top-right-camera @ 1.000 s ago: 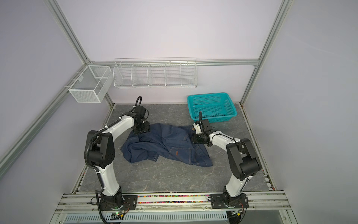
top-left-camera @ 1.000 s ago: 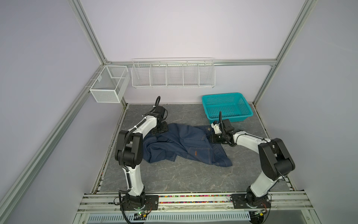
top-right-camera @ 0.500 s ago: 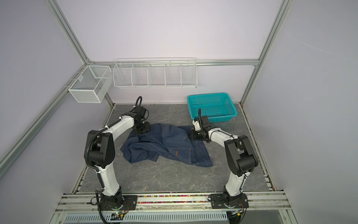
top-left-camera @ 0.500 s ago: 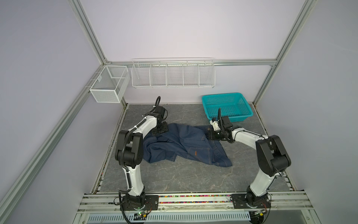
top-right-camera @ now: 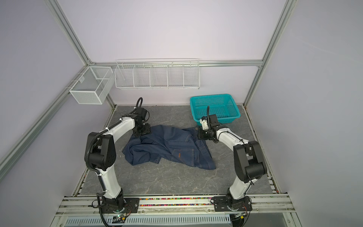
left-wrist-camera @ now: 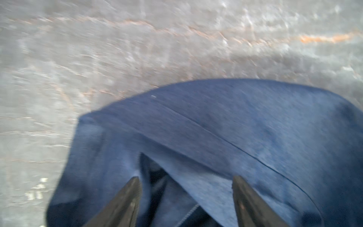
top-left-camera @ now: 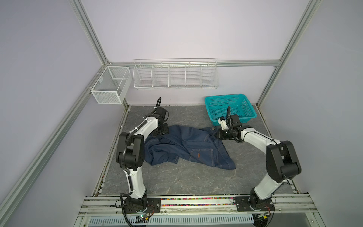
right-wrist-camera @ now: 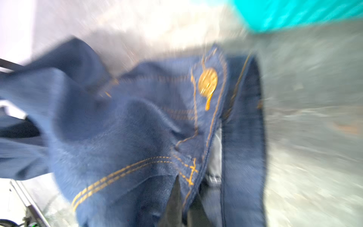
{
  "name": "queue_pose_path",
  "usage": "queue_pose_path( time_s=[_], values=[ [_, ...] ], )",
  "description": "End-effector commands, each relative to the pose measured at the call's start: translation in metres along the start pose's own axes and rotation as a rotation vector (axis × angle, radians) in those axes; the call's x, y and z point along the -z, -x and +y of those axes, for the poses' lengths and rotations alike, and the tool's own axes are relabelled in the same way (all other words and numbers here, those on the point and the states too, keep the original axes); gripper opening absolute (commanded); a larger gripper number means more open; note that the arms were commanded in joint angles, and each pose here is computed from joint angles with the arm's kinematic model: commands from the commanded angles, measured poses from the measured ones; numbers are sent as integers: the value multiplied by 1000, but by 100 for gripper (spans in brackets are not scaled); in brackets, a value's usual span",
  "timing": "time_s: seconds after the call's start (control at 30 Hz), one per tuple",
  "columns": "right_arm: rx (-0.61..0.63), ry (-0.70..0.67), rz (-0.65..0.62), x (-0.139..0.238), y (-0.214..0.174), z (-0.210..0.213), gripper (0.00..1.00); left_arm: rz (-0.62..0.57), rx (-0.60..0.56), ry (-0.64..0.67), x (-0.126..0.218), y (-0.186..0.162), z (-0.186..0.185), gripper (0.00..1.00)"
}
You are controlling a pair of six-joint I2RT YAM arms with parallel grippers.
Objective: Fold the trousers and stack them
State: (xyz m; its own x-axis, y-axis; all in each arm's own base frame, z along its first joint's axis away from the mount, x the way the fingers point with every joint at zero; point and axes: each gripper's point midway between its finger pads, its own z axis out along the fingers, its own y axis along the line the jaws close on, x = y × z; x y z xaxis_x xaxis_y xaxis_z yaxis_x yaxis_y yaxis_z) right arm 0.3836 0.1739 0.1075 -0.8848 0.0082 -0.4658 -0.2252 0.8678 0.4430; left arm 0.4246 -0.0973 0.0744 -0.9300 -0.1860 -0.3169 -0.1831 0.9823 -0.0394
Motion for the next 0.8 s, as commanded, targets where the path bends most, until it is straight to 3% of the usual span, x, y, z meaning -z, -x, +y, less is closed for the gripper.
queue_pose_path(
  time_s=[0.0, 0.37, 0.77],
  values=[
    [18, 14, -22, 29, 1, 4, 7, -42, 51, 11, 9, 16, 18, 74],
    [0, 5, -70, 62, -2, 2, 7, -90, 242, -53, -16, 52, 11, 73],
    [-23, -12, -95, 79, -2, -11, 7, -6, 259, -43, -44, 43, 10, 49]
  ],
)
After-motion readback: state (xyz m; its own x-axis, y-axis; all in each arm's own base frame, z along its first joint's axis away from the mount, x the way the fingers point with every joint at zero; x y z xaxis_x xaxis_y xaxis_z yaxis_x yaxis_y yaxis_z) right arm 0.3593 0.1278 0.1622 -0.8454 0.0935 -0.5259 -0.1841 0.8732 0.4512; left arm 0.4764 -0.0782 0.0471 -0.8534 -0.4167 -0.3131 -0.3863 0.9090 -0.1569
